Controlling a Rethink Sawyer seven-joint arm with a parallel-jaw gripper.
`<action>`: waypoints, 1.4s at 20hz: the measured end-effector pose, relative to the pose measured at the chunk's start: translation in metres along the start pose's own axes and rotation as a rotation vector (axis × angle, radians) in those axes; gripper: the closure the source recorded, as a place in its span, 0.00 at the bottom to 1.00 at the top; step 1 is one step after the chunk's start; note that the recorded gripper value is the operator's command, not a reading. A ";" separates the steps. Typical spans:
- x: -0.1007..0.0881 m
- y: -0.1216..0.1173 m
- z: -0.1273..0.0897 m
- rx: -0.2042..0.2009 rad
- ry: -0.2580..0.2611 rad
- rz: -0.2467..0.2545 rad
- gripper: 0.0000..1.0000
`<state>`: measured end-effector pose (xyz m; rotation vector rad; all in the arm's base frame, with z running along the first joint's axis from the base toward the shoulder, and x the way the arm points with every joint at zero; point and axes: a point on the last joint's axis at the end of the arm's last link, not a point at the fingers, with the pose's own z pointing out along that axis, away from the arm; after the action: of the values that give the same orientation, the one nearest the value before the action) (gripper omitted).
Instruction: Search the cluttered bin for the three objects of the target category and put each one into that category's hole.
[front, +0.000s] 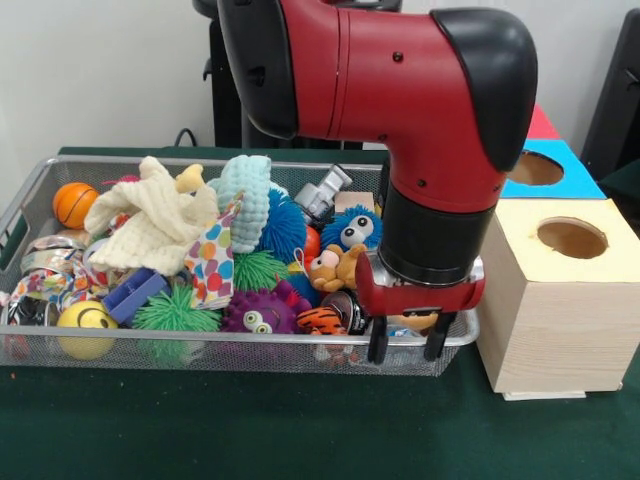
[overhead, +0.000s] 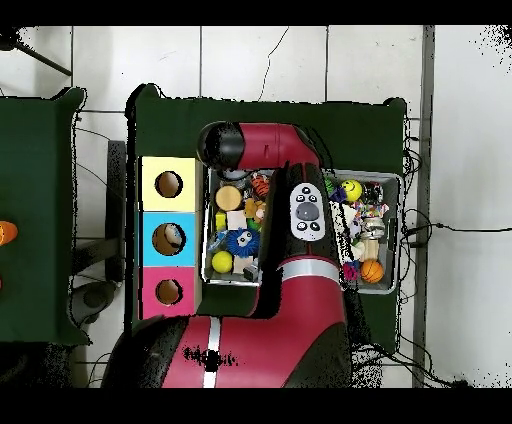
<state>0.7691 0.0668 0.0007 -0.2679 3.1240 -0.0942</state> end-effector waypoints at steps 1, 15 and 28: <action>0.000 0.000 0.001 0.000 0.000 0.000 0.00; 0.015 0.006 -0.029 0.008 0.011 -0.012 0.00; 0.051 0.019 -0.061 0.002 0.048 -0.028 0.00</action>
<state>0.7147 0.0801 0.0604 -0.3138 3.1680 -0.1048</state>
